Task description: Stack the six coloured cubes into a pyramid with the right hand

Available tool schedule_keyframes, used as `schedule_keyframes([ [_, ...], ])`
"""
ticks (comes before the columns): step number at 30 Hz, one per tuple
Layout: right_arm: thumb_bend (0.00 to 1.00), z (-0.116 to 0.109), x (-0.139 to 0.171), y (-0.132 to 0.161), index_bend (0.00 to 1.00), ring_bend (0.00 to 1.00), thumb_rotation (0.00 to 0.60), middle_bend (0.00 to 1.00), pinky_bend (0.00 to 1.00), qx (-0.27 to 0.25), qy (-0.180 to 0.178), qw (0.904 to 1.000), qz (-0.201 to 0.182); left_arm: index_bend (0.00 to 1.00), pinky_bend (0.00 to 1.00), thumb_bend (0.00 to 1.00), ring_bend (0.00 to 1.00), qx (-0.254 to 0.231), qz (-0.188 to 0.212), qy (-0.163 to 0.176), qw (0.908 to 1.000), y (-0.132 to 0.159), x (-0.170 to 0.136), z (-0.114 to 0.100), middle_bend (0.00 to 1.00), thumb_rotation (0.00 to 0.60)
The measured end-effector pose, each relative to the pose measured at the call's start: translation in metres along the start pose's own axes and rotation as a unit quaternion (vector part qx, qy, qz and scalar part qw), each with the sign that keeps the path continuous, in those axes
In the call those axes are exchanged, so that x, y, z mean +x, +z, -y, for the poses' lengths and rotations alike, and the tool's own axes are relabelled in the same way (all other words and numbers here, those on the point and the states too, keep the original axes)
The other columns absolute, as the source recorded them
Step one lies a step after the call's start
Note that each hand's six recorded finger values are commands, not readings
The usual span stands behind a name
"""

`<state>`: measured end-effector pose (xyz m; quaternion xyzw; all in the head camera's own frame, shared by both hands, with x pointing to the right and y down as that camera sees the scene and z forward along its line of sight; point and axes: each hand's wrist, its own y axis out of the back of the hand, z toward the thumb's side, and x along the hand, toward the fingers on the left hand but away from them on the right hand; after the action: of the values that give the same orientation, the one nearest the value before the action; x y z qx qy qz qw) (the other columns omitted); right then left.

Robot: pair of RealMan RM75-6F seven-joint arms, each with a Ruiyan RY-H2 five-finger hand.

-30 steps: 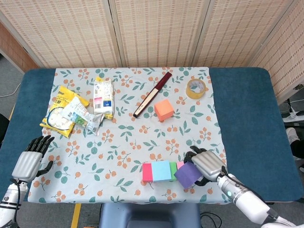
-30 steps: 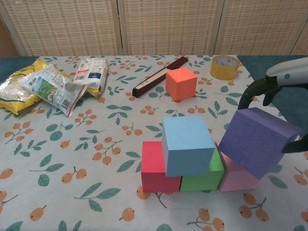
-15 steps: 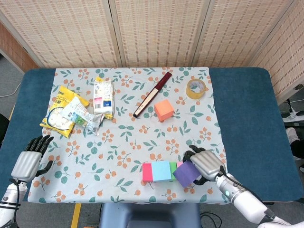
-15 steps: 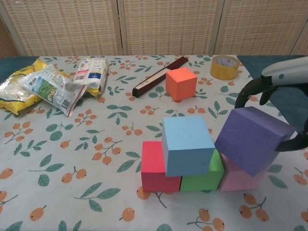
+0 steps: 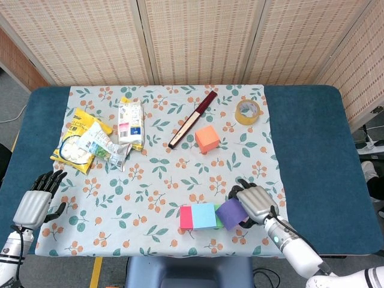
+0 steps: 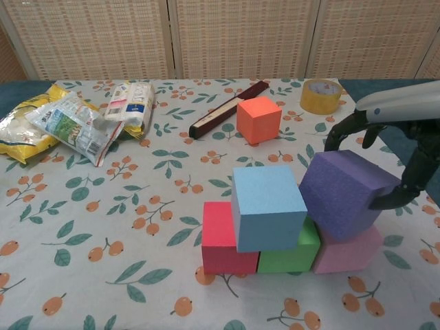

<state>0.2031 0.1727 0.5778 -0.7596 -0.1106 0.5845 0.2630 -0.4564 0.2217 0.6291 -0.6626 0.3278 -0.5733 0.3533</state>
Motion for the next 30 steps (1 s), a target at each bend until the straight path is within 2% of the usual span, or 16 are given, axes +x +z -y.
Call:
schedule_keyframes([
  [4, 0.34, 0.003, -0.005, 0.005, 0.73, 0.00, 0.600, 0.18, 0.19, -0.002, 0.005, 1.0000, 0.008, 0.00, 0.10, 0.40, 0.01, 0.000, 0.000, 0.000, 1.0000, 0.000, 0.001, 0.000, 0.05, 0.600],
  [8, 0.34, 0.005, -0.008, 0.009, 0.65, 0.00, 0.600, 0.18, 0.19, 0.003, 0.008, 0.9999, 0.012, 0.00, 0.10, 0.41, 0.01, 0.000, 0.000, 0.000, 1.0000, 0.000, 0.000, 0.000, 0.05, 0.600],
  [10, 0.34, 0.005, -0.009, 0.009, 0.57, 0.00, 0.600, 0.18, 0.19, 0.005, 0.007, 0.9999, 0.015, 0.00, 0.10, 0.41, 0.01, 0.000, 0.000, -0.001, 1.0000, 0.000, 0.000, 0.000, 0.05, 0.600],
  [12, 0.34, 0.006, -0.009, 0.009, 0.42, 0.00, 0.600, 0.16, 0.19, 0.006, 0.009, 0.9998, 0.018, 0.00, 0.10, 0.41, 0.01, 0.001, 0.000, 0.000, 1.0000, 0.000, 0.000, 0.000, 0.05, 0.600],
  [15, 0.34, 0.008, -0.010, 0.010, 0.26, 0.00, 0.600, 0.11, 0.18, 0.004, 0.016, 0.9997, 0.020, 0.00, 0.10, 0.41, 0.01, 0.001, 0.000, 0.000, 1.0000, 0.000, 0.000, 0.000, 0.05, 0.600],
  [17, 0.34, 0.008, -0.010, 0.011, 0.21, 0.00, 0.600, 0.09, 0.18, 0.003, 0.021, 0.9996, 0.018, 0.00, 0.10, 0.41, 0.01, 0.000, 0.000, 0.000, 1.0000, 0.000, 0.000, 0.000, 0.05, 0.600],
  [26, 0.31, 0.004, -0.008, 0.010, 0.07, 0.00, 0.600, 0.06, 0.17, -0.007, 0.036, 0.9993, 0.004, 0.00, 0.10, 0.41, 0.01, 0.000, -0.001, 0.000, 1.0000, 0.000, 0.000, 0.000, 0.05, 0.600],
  [30, 0.30, 0.001, -0.006, 0.009, 0.05, 0.00, 0.600, 0.05, 0.17, -0.014, 0.044, 0.9989, -0.005, 0.00, 0.10, 0.41, 0.01, 0.001, 0.000, 0.000, 1.0000, 0.000, 0.000, 0.000, 0.05, 0.600],
])
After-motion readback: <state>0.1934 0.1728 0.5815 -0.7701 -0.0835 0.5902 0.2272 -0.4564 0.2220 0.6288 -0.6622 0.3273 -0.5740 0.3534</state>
